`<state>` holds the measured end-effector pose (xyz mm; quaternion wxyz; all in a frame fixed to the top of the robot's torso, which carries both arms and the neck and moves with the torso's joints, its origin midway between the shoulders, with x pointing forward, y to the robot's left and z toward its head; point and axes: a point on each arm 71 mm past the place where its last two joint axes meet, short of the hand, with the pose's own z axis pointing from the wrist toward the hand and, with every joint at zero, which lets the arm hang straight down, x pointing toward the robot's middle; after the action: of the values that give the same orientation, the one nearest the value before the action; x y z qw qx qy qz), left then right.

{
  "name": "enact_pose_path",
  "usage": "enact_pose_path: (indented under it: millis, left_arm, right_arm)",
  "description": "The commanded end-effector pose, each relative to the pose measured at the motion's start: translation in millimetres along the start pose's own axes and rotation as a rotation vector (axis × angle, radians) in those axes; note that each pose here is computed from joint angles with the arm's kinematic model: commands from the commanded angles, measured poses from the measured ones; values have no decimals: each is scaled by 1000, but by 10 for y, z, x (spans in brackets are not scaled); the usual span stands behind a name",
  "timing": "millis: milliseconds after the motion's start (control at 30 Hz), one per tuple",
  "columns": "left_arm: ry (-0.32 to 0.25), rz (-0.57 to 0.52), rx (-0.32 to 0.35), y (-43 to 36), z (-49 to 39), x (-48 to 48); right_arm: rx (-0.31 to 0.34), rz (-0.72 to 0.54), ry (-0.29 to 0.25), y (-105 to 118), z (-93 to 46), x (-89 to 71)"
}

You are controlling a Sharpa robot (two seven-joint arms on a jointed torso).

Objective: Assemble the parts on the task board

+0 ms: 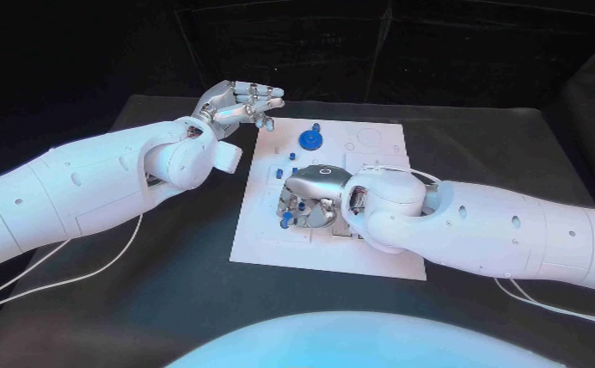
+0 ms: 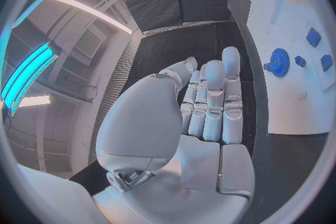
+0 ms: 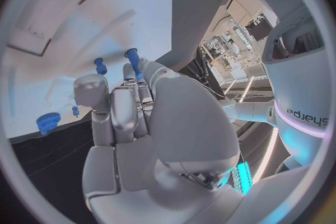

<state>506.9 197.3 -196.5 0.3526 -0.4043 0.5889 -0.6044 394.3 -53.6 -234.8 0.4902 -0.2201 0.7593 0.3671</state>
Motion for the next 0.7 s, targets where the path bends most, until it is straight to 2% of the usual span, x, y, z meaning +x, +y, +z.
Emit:
enact_pose_path:
  millis: [33,500,700]
  left_arm:
    - [10,-7,5,-12,2,11]
    - [12,-7,4,-11,0,12]
    - [12,-8,3,-10,1,9]
  right_arm:
    - [2,-20,14,9,11,14]
    - [-6,-27,1,44,41,23]
    - [-11,-16,-21,53,45,9]
